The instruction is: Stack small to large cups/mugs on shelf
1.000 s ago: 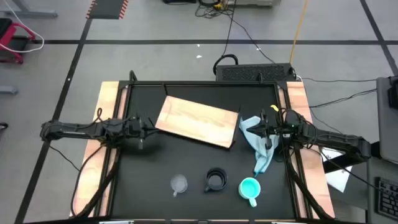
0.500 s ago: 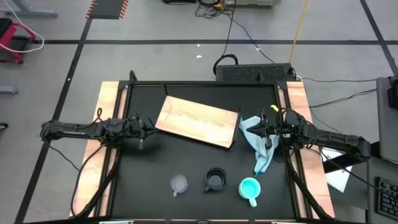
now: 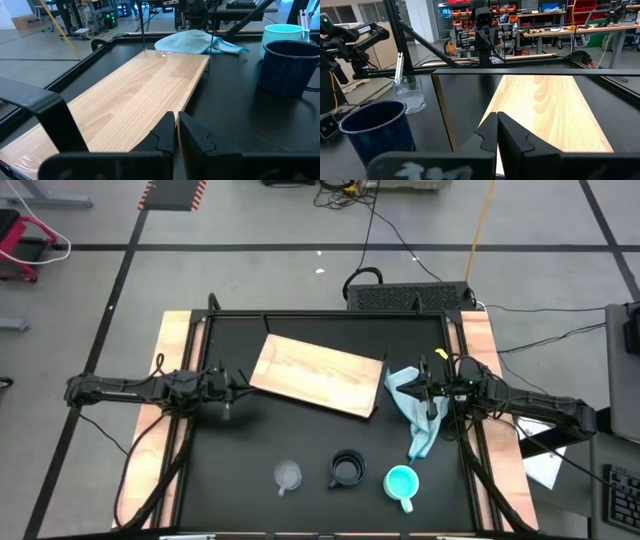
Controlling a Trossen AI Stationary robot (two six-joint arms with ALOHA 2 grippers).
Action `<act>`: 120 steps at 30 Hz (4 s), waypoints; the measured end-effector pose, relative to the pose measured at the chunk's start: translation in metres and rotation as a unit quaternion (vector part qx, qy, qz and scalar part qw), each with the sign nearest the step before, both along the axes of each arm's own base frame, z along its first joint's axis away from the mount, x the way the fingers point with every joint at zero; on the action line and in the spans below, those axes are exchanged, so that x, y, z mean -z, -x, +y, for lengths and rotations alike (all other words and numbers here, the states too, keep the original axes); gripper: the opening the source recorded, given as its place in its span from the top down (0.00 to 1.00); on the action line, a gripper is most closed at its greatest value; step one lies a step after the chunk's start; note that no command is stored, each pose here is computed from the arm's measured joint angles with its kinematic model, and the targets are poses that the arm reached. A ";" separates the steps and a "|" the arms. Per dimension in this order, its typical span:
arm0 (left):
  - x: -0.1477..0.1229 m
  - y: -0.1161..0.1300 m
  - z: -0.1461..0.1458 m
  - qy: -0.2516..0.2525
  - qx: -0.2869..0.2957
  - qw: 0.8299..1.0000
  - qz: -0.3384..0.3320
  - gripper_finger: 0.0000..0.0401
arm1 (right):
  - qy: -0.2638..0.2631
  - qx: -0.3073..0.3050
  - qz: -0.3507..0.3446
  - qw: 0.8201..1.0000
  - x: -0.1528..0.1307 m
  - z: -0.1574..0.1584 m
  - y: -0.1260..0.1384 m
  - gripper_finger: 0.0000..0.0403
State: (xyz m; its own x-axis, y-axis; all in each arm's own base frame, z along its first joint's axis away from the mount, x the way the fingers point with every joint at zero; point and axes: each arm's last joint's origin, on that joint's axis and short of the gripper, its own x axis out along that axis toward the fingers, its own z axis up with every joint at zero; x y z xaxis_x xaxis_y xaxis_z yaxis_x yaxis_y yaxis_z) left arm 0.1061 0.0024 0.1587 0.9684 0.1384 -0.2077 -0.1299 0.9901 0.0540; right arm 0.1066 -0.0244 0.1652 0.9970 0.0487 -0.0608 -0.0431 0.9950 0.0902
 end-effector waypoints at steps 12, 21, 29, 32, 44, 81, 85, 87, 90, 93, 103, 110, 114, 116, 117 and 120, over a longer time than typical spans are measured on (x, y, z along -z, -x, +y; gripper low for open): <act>0.000 0.000 0.000 0.000 0.000 1.000 0.000 0.94 | 0.000 0.000 0.000 1.000 0.000 0.000 0.000 1.00; 0.000 0.000 0.000 0.000 0.000 1.000 0.000 0.94 | 0.000 0.000 0.000 1.000 0.000 0.000 0.000 1.00; 0.000 0.000 0.000 0.000 0.000 1.000 0.000 0.94 | 0.000 0.000 0.000 1.000 0.000 0.000 0.000 1.00; 0.000 0.000 0.000 0.000 0.000 1.000 0.000 0.94 | 0.000 0.000 0.000 1.000 0.000 0.000 0.000 1.00; 0.000 0.000 0.000 0.000 0.000 1.000 0.000 0.94 | 0.000 0.000 0.000 1.000 0.000 0.000 0.000 1.00; 0.000 0.000 0.000 0.035 -0.007 0.999 -0.004 0.94 | 0.000 0.000 0.000 1.000 0.000 0.000 0.000 1.00; -0.004 -0.001 0.000 0.038 -0.006 0.999 -0.026 0.94 | 0.001 0.000 -0.003 1.000 -0.001 0.000 0.000 1.00; -0.007 -0.001 0.000 0.035 -0.005 0.998 -0.043 0.94 | 0.005 0.000 -0.014 1.000 -0.003 0.000 0.000 1.00; -0.013 -0.002 -0.001 0.037 0.010 0.997 -0.072 0.94 | 0.009 0.000 -0.026 1.000 -0.005 0.000 0.000 1.00; -0.019 -0.002 -0.004 0.029 0.065 0.993 -0.099 0.94 | 0.010 0.000 -0.029 1.000 -0.006 0.000 0.000 1.00; -0.053 -0.001 -0.015 0.049 0.154 0.980 -0.118 0.99 | 0.010 0.000 -0.028 1.000 -0.006 0.000 0.000 1.00; -0.089 -0.019 -0.026 0.042 0.158 0.986 -0.024 1.00 | 0.021 0.000 -0.052 0.998 -0.010 0.000 0.000 1.00; -0.108 -0.039 -0.038 0.035 0.161 0.985 0.050 1.00 | 0.025 0.000 -0.057 0.998 -0.011 0.000 0.000 1.00; -0.115 -0.048 -0.045 0.030 0.171 0.981 0.089 1.00 | 0.034 0.000 -0.058 0.998 -0.011 0.000 0.000 1.00; -0.118 -0.053 -0.050 0.027 0.179 0.978 0.108 1.00 | 0.036 0.000 -0.058 0.998 -0.011 0.000 0.000 1.00; -0.131 -0.065 -0.064 0.019 0.201 0.969 0.141 1.00 | 0.045 0.000 -0.058 0.997 -0.011 0.000 0.000 1.00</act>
State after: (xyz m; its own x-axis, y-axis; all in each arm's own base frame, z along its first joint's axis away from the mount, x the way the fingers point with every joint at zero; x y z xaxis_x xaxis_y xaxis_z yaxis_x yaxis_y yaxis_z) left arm 0.1710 -0.0617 0.2902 0.8464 -0.2513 -0.4696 0.2818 0.9595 -0.0055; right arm 0.1066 -0.0244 0.1765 0.9975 0.0488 0.0509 -0.0486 0.9988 -0.0056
